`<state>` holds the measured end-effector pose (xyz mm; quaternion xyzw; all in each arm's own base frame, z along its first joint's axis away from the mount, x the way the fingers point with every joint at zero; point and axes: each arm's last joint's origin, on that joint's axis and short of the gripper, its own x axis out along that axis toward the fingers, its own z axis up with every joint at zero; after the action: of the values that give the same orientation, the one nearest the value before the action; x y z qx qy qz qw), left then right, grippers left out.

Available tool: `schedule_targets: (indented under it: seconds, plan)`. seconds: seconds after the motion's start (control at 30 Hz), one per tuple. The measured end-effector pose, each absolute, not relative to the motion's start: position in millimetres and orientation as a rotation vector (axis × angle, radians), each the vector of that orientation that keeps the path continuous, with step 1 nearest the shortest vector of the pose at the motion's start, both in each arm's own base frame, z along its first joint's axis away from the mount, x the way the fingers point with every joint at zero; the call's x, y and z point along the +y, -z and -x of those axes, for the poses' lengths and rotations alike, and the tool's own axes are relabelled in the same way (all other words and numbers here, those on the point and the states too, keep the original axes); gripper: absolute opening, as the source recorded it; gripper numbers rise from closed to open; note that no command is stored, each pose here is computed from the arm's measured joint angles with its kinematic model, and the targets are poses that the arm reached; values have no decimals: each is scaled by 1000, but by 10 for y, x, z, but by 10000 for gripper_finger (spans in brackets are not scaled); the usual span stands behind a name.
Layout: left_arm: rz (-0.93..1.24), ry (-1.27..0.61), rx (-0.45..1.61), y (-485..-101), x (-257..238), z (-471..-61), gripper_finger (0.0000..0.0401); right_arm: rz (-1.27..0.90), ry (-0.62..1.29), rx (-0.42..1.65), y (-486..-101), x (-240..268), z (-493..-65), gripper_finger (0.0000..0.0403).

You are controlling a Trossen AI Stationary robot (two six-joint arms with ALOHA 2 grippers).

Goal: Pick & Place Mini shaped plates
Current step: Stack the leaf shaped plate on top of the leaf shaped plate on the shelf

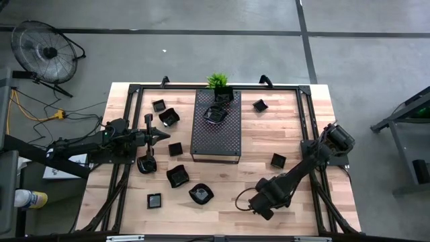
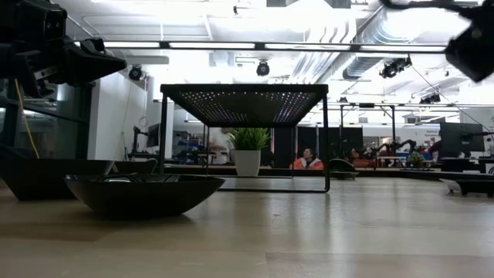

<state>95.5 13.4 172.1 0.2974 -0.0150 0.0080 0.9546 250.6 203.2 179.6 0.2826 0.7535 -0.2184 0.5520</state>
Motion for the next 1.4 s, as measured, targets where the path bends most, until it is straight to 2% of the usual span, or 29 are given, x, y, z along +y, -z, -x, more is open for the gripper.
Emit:
schedule_targets:
  seconds: [0.23, 0.73, 0.93, 1.13, 1.4]
  plan:
    - [-604, -16, -31, -1721, 134, -955, 1, -531, 369, 1752, -1976, 2086, -2558, 0]
    - [-604, -16, -31, -1721, 134, -955, 1, -266, 354, 1746, -2467, 2092, -2516, 0]
    - [-604, -16, -31, -1722, 134, -954, 1, -10, 304, 1638, -2739, 1979, -2590, 0]
    - [-604, -16, -31, -1721, 134, -955, 1, 297, 171, 1512, -2909, 1829, -2748, 0]
    - [-604, -16, -31, -1722, 134, -955, 1, 595, 58, 1443, -3082, 1544, -2962, 0]
